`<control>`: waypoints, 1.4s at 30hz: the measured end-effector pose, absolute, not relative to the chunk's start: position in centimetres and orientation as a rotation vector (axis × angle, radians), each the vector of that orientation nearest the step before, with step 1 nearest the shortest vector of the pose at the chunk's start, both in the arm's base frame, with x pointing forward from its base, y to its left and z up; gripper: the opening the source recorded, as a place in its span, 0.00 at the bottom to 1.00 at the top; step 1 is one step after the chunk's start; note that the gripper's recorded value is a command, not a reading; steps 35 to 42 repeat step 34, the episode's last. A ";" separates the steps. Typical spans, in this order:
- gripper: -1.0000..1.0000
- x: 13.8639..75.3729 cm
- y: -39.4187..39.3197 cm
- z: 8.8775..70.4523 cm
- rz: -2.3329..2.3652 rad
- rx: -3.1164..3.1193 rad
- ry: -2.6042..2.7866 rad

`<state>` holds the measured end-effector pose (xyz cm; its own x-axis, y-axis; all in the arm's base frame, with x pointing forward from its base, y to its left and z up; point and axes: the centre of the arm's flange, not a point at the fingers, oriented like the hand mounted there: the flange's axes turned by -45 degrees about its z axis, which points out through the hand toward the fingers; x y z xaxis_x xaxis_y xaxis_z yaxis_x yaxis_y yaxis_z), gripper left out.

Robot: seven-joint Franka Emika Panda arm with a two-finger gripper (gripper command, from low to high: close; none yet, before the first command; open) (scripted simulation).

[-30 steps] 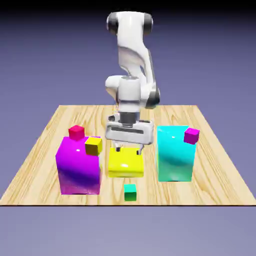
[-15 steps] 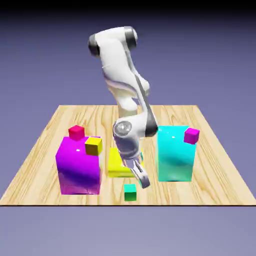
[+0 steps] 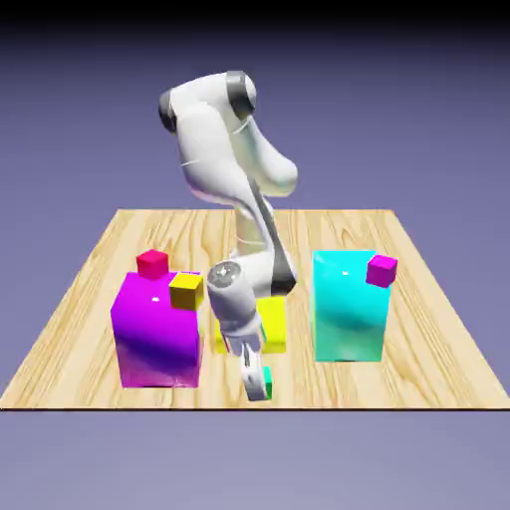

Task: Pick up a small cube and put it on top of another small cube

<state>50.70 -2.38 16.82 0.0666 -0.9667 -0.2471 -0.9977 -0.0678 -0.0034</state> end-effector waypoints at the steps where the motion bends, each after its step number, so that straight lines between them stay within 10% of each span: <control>1: 0.00 50.6 -2.6 18.2 0.268 -2.163 2.018; 20: 0.00 47.9 -13.5 46.9 0.231 -2.048 2.100; 27: 0.00 46.3 -16.5 39.0 0.240 -1.940 2.215; 28: 1.00 46.3 -16.5 38.8 0.240 -1.938 2.216; 42: 1.00 46.2 -17.7 45.4 0.241 -1.939 2.217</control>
